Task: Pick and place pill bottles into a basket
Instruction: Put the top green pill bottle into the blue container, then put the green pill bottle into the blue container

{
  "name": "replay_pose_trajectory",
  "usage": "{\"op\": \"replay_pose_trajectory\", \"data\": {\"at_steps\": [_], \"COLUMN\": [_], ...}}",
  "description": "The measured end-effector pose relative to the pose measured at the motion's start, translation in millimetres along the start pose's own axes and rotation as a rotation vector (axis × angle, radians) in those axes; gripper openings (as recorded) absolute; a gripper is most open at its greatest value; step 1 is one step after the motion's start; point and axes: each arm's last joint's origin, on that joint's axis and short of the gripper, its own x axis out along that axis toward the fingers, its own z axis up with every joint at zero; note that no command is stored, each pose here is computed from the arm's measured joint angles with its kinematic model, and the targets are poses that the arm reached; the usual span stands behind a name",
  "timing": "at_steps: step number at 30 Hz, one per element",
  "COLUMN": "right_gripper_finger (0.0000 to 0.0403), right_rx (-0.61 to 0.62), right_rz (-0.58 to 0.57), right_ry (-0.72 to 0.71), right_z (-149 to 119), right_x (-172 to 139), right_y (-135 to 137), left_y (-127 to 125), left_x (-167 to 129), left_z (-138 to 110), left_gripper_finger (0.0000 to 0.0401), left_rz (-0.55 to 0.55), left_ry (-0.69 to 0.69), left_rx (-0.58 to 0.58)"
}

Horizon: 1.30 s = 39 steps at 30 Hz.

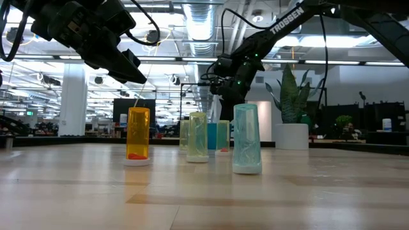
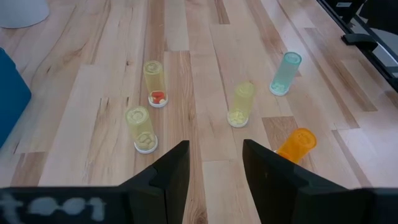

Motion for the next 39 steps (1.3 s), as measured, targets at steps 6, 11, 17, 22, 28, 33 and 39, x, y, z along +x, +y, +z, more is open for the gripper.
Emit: {"op": "replay_pose_trajectory", "data": {"at_steps": [6, 11, 17, 22, 28, 33, 39], "right_gripper_finger": [0.0123, 0.0123, 0.0123, 0.0123, 0.0123, 0.0121, 0.0121], "right_rx": [-0.008, -0.005, -0.002, 0.052, 0.113, 0.085, -0.047], "right_rz": [-0.002, 0.000, 0.020, 0.074, 0.180, 0.250, 0.259], "right_ry": [0.000, 0.020, 0.073, 0.202, 0.454, 0.566, 0.555], "right_z": [0, 2, 5, 1, -14, -14, -8], "right_x": [-2, -10, -23, -33, -34, -33, -51], "right_y": [0, -2, 1, 13, 50, 98, 172], "left_y": [0, 0, 0, 0, 0, 0, -4], "left_x": [0, 0, 0, 0, 0, 0, 0], "left_z": [0, 0, 0, 0, 0, 0, -1], "left_gripper_finger": [0.0137, 0.0137, 0.0137, 0.0137, 0.0137, 0.0137, 0.0137], "left_rz": [0.000, 0.000, 0.000, 0.000, 0.000, -0.001, -0.015], "left_ry": [0.000, 0.000, 0.002, 0.003, 0.003, 0.004, 0.005], "left_rx": [0.000, 0.000, 0.000, -0.001, -0.003, -0.010, -0.002]}}
